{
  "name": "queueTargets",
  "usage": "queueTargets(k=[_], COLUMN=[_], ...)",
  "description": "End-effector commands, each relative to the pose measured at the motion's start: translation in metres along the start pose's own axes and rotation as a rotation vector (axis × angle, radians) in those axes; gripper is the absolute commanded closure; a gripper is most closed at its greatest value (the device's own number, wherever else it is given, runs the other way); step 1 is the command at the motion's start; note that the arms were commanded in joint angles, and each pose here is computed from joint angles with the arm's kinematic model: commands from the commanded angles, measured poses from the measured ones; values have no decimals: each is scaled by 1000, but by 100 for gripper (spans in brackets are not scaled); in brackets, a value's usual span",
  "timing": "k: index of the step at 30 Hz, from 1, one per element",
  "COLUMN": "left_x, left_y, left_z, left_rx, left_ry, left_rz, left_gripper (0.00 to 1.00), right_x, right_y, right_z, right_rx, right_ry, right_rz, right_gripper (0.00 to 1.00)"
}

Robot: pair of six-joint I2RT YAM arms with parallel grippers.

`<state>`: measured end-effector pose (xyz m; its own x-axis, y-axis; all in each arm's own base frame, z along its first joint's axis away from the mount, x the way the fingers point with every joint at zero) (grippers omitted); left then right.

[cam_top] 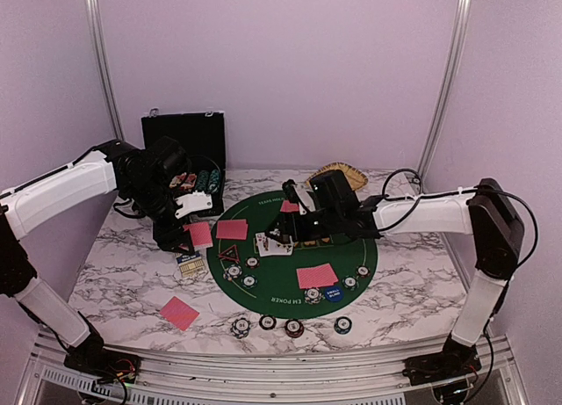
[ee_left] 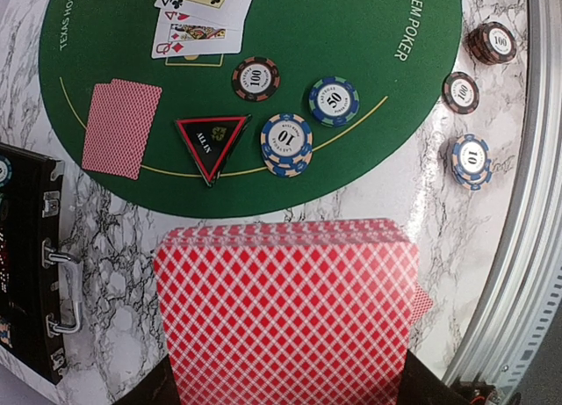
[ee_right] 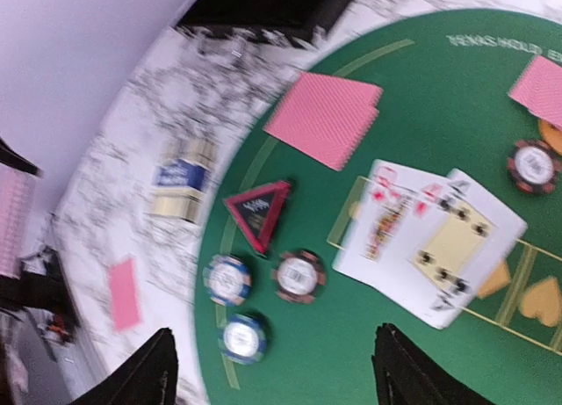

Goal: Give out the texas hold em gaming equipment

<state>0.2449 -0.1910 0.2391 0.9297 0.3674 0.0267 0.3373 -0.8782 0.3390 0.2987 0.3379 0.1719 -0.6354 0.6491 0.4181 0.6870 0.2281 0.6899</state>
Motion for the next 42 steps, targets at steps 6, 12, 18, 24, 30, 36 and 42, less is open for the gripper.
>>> queueTargets(k=[6,12,18,24,30,36,42], left_x=[-4,-4,1,2,-1,-1,-2], left_y=[0,1,10,11,7,8,9], left_z=[-7,-6,-10,-11,-6,-4,-4], left_rx=[-31,-30,-43,-43,-34,-43,-46], left_ry=[-17,-23,-12,-15,-28,-40,-44], left_rz=[-10,-12,-28,-26,-19,-18,-20], left_gripper=[100,100,100,100,100,100,100], right_x=[72,88,86,91,94,91,93], right_y=[26,25,18,23,26,22,25], right_z=[35,45,44,44,44,48,49], right_rx=[-57,-58,-58,-43,-55,-63,-79], right_ry=[467,556,563,577,580,595,631], right_rz=[211,250,297,307,319,359,373], right_gripper=[15,4,1,1,1,1,1])
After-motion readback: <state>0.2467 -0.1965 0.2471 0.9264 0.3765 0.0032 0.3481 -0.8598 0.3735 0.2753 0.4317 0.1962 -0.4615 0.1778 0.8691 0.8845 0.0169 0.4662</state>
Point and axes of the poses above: each gripper's point midway between its finger pads, its own z axis out along the fingers, its own x axis along the line the jaws close on, y = z × x, the point moved 7 cm from there along -z, back along the fingers, and after that the axes turned 6 degrees about -z, right-handed, at the moved point
